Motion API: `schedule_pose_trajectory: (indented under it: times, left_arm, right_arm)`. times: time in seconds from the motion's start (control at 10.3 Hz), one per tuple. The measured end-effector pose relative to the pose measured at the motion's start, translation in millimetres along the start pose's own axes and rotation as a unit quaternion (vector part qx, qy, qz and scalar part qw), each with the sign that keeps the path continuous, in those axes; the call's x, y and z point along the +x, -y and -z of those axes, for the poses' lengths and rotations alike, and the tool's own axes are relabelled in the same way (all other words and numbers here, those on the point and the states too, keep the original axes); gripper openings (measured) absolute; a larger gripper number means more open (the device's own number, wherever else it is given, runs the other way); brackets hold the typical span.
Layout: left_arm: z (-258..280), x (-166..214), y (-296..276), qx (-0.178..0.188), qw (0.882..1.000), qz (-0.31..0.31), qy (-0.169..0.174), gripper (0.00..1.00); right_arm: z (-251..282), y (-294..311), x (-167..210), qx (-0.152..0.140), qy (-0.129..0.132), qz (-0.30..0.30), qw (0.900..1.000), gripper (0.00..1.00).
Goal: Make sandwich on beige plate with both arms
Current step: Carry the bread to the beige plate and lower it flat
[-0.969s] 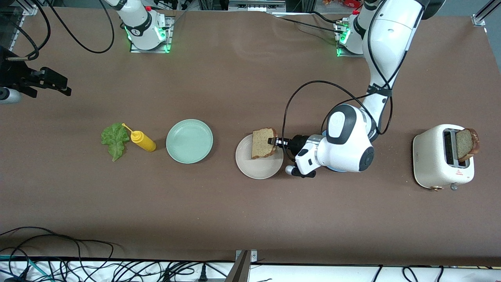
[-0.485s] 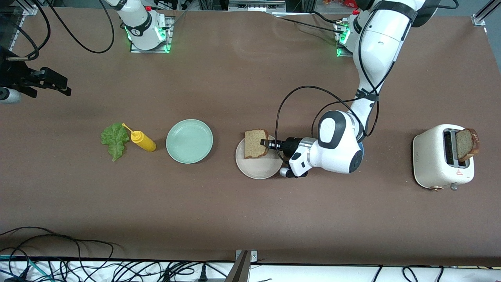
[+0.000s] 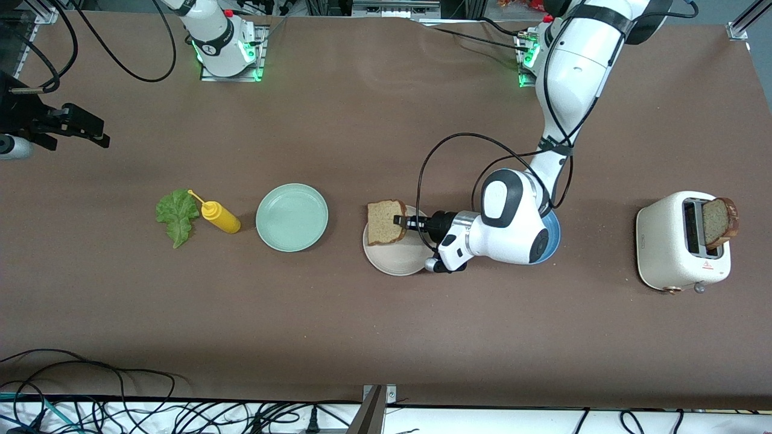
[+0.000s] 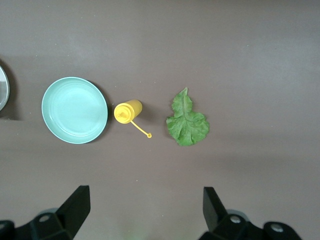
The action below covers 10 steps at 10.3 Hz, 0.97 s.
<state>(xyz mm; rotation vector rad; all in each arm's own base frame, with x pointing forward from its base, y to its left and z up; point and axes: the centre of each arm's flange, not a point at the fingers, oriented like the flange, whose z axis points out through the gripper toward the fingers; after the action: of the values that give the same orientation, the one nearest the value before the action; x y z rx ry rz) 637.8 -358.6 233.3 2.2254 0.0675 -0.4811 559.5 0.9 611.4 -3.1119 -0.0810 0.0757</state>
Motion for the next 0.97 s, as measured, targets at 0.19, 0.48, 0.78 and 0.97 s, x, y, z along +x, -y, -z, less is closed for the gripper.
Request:
schedule_pose_trajectory:
  times: [0.19,0.48,0.78,0.97]
  left_arm:
    - [-1,0,1,0.0,1.0,0.001,0.0,0.09]
    - [-10,5,15,0.003,1.0,0.01,0.005,0.09]
    - [-16,11,29,0.007,1.0,0.019,0.001,0.31]
    - [-15,12,33,0.009,1.0,0.021,-0.001,0.59]
  right_arm:
    - [0,0,0,0.0,0.0,0.0,1.0,1.0]
    - [0,-4,0,0.0,0.0,-0.004,1.0,1.0]
    - [-1,-8,1,0.0,0.0,-0.007,1.0,1.0]
    - [-1,-8,1,0.0,0.001,-0.007,1.0,1.0]
